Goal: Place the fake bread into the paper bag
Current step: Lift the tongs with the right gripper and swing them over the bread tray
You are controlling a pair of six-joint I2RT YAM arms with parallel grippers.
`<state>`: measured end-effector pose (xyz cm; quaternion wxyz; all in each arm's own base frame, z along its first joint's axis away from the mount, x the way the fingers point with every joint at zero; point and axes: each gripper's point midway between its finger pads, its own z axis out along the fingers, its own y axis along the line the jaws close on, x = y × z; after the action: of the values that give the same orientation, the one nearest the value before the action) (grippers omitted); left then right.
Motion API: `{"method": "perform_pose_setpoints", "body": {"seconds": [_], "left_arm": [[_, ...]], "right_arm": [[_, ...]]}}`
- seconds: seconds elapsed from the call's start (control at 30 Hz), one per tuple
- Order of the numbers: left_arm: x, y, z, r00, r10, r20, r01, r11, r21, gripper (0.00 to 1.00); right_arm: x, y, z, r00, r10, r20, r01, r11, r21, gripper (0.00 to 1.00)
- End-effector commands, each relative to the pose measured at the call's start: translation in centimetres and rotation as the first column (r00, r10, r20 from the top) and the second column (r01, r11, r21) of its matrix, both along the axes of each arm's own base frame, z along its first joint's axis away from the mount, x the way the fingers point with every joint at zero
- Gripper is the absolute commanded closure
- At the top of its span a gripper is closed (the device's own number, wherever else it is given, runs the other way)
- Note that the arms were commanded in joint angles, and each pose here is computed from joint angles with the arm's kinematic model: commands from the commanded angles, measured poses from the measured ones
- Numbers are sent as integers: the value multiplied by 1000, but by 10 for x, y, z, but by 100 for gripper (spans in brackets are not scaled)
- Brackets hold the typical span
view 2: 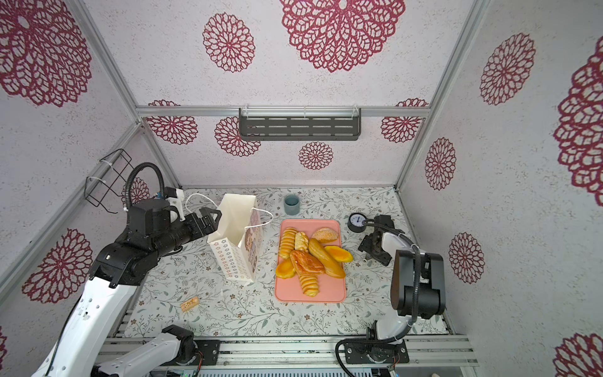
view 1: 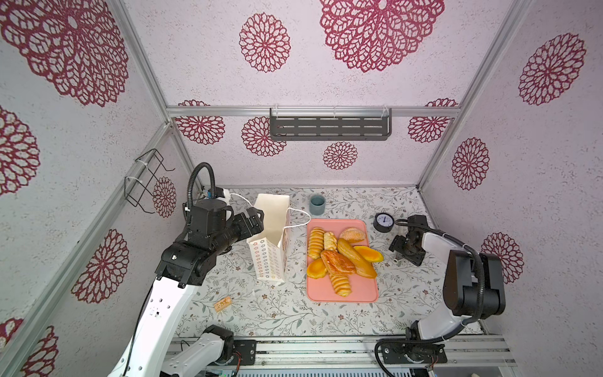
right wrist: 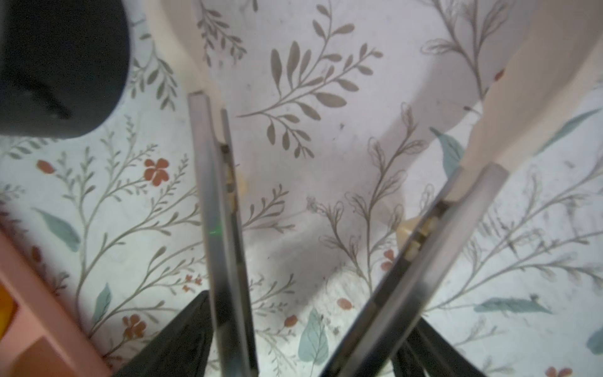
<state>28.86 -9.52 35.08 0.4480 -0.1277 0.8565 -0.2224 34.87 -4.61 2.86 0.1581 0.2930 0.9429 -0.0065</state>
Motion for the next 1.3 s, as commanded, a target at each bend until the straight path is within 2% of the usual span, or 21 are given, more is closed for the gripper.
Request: {"method": "perform_pose_setpoints", "body": {"seconds": [0.0, 0.27, 0.47, 0.7, 0.93, 1.13, 1.27], "left_arm": [[-4, 0, 4, 1000, 5, 22, -5, 1000, -14, 3], [-5, 0, 5, 1000, 4, 19, -4, 1000, -12, 3], [-4, 1, 5, 1000, 8, 17, -8, 1000, -10, 2], [-2, 1, 5, 1000, 11, 12, -11, 1000, -2, 3], [-6, 8, 14, 1000, 13, 10, -13, 998, 65, 3], [-1, 4, 29, 1000, -30, -1, 30, 992, 121, 2], [6, -20, 41, 996, -92, 3, 90, 978, 188, 1]], "right_arm": [[6, -11, 2, 1000, -17, -6, 17, 999, -40, 16], [18, -20, -9, 999, -50, -10, 50, 998, -50, 12], [22, -26, -15, 998, -61, -14, 61, 997, -54, 17], [20, -32, -11, 997, -79, 7, 79, 995, -59, 38], [6, -38, 21, 995, -60, 81, 69, 992, -105, 63], [-10, -22, 71, 975, 25, 220, -5, 996, -89, 73], [-17, 12, 115, 921, 128, 367, -123, 992, -38, 77]]}}
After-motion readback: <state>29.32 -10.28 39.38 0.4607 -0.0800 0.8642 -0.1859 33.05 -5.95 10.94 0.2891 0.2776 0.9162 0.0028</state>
